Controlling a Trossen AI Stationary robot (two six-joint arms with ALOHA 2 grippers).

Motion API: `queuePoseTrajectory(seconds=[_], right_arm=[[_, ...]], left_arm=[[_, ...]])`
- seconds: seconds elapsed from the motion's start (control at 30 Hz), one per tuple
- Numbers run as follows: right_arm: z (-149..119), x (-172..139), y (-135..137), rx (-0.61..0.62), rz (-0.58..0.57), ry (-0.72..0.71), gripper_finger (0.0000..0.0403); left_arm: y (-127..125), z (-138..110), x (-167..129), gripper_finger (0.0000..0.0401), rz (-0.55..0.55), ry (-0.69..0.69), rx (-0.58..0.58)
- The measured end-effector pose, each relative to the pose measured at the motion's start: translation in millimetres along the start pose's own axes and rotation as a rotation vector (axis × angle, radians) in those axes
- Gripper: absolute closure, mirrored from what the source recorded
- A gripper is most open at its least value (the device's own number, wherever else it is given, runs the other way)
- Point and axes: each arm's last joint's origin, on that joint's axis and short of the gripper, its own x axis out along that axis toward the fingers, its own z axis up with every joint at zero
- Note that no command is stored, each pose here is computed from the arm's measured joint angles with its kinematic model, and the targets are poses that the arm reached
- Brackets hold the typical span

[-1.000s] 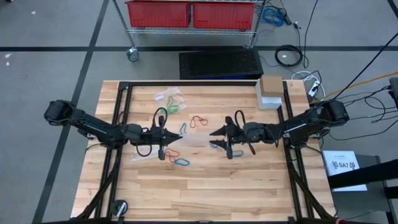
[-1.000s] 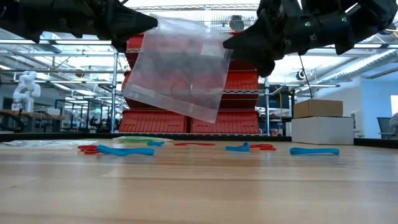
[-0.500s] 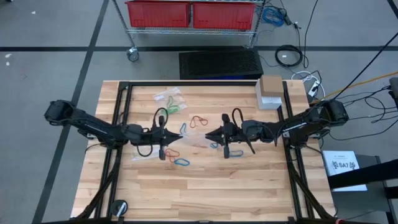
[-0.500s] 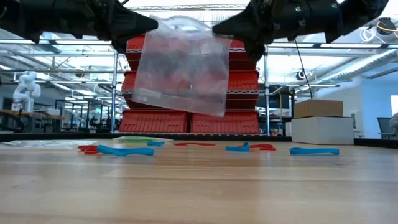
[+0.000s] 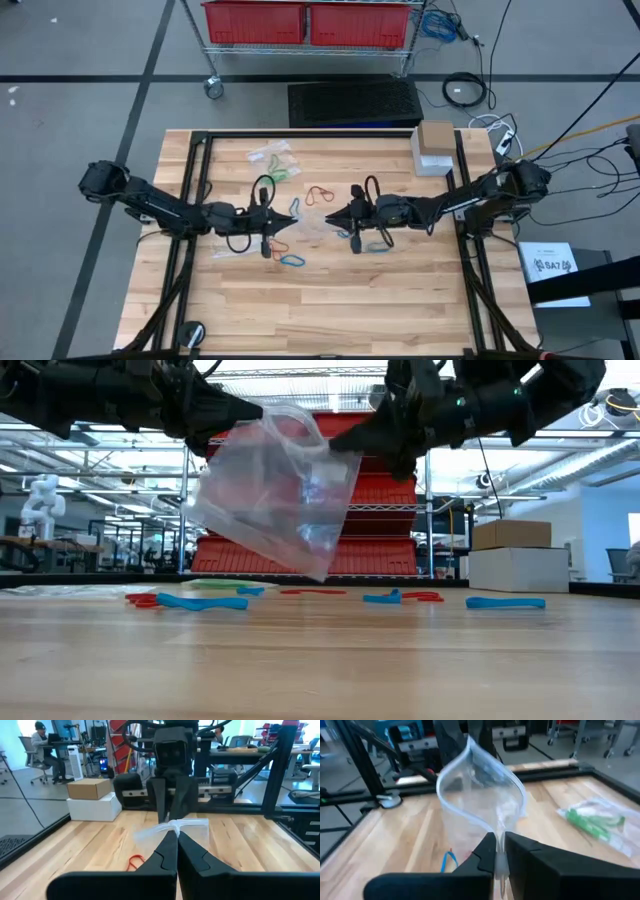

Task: Sort rubber bands
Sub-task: Put the red rubber band into the open transparent zip bag

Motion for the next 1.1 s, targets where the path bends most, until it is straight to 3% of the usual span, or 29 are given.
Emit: queuePoseTrajectory(seconds=[0.23,0.37,0.73,1.1], right_arm=[[9,11,1,-0.018,-0.004,0.009,0.0391],[16,15,-1,-0.004,-0.02,0.049,0.0363],[50,12,-2,-0.076,-0.068,0.364,0.0245],[87,-18,3,-0.125,-0.086,0.598,0.0193]], left_arm=[[3,-3,4,0.0401,0.019,-0.003,-0.004],[3,-4,5,0.0401,0.022,-0.008,-0.002],[8,-6,6,0.0401,0.044,0.01,0.052],[11,-7,7,0.0401,0.051,0.024,0.07]])
